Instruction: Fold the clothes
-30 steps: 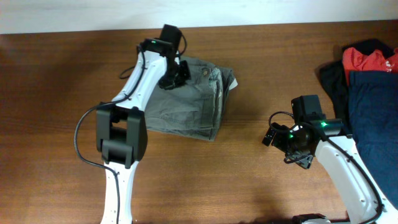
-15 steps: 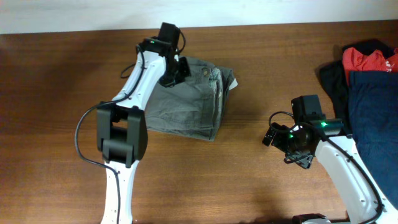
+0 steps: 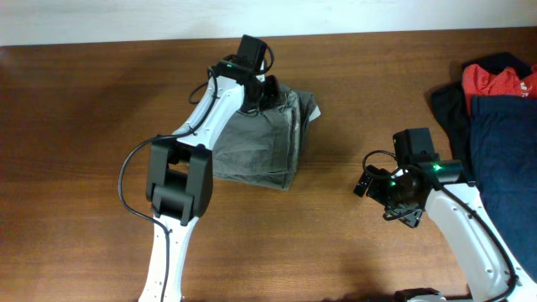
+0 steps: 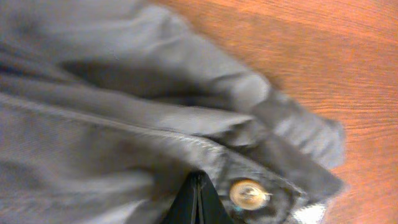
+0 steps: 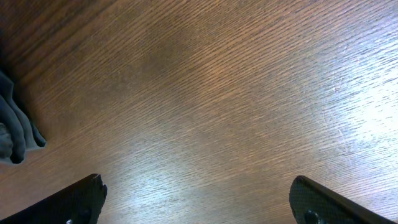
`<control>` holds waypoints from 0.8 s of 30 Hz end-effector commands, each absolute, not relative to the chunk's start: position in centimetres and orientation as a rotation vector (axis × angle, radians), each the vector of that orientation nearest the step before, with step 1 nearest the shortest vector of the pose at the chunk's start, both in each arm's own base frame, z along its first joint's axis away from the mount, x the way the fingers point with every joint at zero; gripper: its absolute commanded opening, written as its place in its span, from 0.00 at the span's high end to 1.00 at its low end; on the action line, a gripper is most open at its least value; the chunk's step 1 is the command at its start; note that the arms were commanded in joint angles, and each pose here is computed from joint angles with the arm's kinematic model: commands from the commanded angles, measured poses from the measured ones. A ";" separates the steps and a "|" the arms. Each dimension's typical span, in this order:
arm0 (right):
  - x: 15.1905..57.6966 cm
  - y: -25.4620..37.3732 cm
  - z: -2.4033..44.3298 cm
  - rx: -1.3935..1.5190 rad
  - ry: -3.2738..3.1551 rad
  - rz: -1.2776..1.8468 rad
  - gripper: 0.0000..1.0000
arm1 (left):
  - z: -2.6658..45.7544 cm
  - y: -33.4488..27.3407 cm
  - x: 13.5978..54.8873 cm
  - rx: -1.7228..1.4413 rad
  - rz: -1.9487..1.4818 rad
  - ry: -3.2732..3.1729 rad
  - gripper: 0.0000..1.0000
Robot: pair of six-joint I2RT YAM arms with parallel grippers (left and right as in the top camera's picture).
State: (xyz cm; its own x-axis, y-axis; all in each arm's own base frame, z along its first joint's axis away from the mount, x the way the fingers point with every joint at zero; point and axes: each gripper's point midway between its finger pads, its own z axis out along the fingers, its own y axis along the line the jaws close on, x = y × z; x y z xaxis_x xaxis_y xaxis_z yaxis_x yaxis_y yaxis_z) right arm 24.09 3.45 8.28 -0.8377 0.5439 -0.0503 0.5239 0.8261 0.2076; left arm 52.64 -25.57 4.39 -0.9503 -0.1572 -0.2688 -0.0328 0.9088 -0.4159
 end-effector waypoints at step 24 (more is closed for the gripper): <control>24.0 3.4 8.2 0.864 2.899 0.290 0.01 | 15.0 -21.1 47.1 -0.273 -0.464 2.829 0.99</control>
